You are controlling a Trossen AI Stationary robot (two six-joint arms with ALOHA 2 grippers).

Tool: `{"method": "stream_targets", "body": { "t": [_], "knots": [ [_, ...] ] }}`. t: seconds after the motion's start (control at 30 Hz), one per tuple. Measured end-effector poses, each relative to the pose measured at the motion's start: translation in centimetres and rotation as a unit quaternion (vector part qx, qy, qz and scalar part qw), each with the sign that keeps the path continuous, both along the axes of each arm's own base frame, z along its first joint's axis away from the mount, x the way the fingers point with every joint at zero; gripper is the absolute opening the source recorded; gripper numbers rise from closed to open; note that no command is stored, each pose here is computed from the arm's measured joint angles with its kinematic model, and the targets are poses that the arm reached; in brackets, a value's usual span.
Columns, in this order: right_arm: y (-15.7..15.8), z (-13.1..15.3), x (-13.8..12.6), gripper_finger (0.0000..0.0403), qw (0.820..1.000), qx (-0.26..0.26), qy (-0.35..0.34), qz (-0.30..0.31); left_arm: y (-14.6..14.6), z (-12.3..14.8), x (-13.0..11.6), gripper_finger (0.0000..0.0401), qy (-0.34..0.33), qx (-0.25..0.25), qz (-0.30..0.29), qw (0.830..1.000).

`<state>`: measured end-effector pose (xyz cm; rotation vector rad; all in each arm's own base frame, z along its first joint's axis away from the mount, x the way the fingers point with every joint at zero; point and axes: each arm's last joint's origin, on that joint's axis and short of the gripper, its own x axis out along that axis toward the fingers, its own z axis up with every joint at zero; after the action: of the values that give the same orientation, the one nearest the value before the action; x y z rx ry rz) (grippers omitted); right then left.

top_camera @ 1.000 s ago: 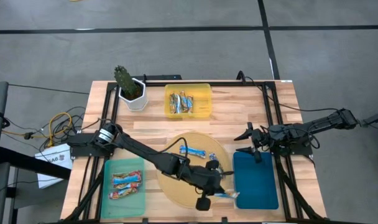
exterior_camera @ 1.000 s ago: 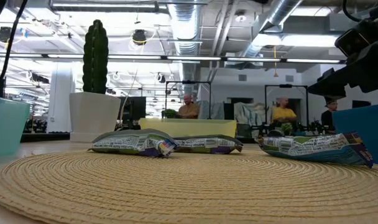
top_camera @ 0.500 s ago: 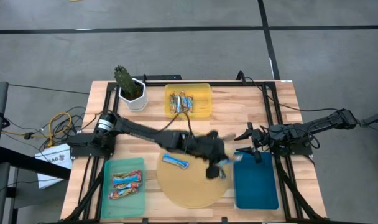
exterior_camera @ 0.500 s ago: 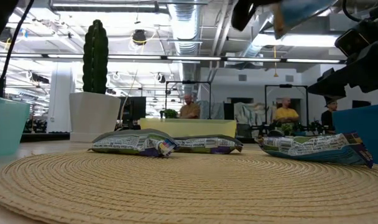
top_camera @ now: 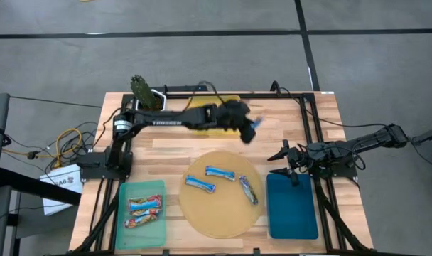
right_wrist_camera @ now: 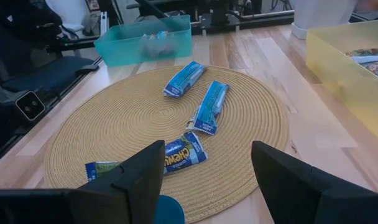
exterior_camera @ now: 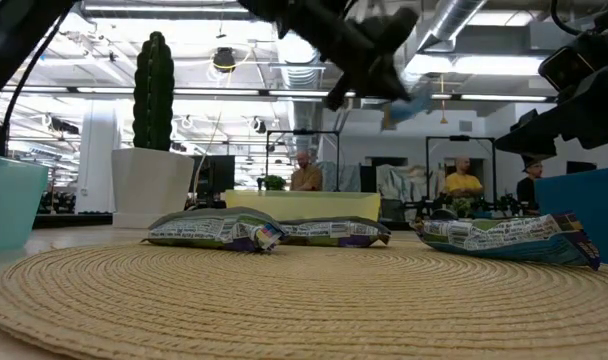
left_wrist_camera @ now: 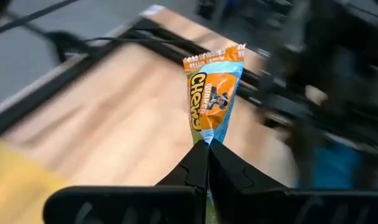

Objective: Pick and place Granola Bars by type
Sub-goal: Put the yellow granola bar into the yellow bin

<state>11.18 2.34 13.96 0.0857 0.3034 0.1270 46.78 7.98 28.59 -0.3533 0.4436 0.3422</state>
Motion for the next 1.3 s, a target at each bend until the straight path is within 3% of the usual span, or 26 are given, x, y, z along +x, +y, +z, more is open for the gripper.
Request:
{"method": "stream_targets", "body": {
  "t": [0.17,0.43,0.6,0.83,1.3],
  "knots": [
    [0.0,0.0,0.0,0.0234,1.000,0.000,0.000,0.000,5.1,-0.5,-1.5,0.0000,0.013,-0.044,0.104,0.993],
    [0.0,0.0,0.0,0.0234,1.000,0.000,0.000,0.000,9.6,-1.5,-3.9,0.0000,0.026,-0.144,0.258,0.955],
    [0.0,0.0,0.0,0.0234,1.000,0.000,0.000,0.000,9.9,-1.8,-4.2,0.0000,0.026,-0.187,0.274,0.943],
    [0.0,0.0,0.0,0.0234,1.000,0.000,0.000,0.000,9.9,-2.2,-4.4,0.0000,0.038,-0.199,0.285,0.937],
    [0.0,0.0,0.0,0.0234,1.000,0.000,0.000,0.000,9.9,-8.6,-6.2,0.0000,0.060,-0.285,0.336,0.896]
  ]
}}
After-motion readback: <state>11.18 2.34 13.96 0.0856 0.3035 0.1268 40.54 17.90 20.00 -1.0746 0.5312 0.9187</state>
